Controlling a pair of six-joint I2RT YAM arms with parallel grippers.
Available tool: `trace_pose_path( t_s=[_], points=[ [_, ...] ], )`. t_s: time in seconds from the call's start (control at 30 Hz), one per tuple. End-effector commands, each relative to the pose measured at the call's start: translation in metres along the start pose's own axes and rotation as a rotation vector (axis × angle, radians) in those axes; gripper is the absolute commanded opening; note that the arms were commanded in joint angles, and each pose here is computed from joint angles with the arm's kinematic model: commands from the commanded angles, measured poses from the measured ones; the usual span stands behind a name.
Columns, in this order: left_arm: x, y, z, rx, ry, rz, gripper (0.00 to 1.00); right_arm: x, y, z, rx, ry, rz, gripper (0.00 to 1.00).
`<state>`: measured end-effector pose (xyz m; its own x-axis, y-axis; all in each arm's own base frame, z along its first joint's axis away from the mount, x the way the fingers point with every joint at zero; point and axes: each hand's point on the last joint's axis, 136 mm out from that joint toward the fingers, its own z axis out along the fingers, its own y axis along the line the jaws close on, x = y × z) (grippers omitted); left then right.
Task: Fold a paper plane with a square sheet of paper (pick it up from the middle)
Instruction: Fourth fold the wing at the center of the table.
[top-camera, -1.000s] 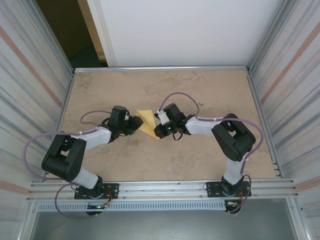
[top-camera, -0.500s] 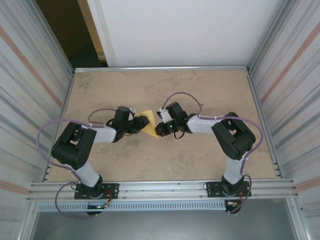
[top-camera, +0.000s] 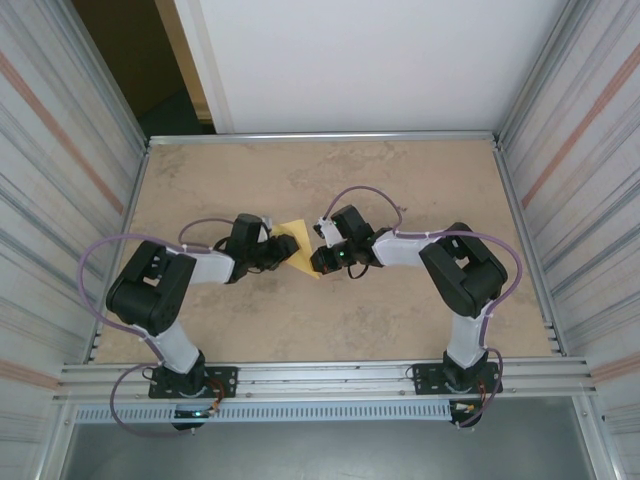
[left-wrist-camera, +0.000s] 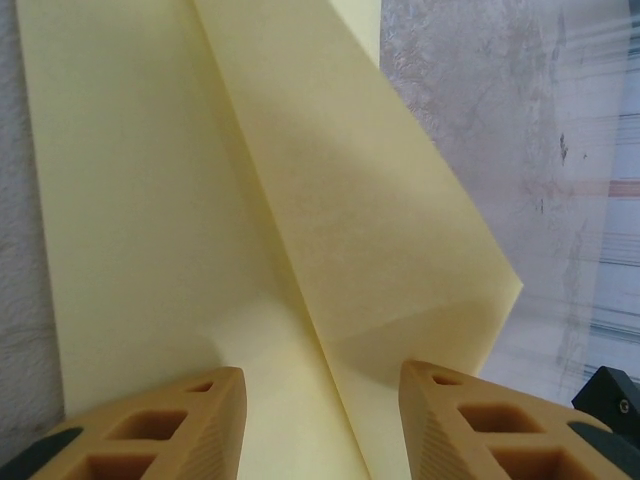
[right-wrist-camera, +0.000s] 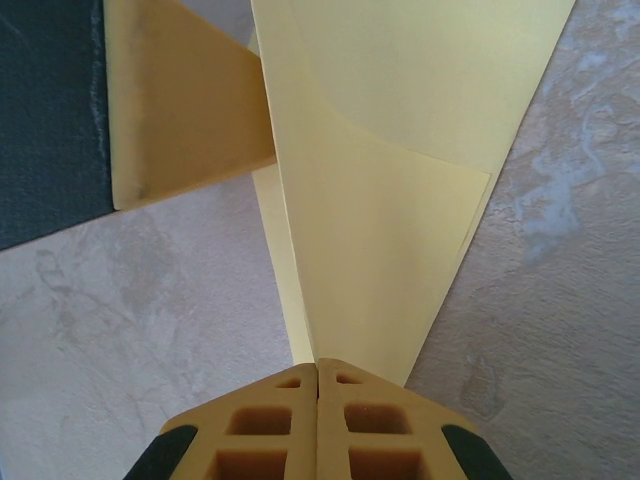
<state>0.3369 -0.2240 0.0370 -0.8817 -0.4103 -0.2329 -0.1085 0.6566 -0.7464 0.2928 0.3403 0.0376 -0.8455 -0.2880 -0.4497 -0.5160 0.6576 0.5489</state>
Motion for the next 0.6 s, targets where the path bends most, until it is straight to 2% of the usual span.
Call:
trace_pose_path(
  t_s=[0.0,0.57],
  points=[
    [0.011,0.020,0.007,-0.077,0.042,-0.014,0.46,0.006,-0.005,0.004,0.014,0.014,0.014,0.05],
    [0.032,0.051,0.010,-0.287,0.142,-0.035,0.49,0.007,-0.011,0.006,0.031,0.021,0.040,0.11]
  ],
)
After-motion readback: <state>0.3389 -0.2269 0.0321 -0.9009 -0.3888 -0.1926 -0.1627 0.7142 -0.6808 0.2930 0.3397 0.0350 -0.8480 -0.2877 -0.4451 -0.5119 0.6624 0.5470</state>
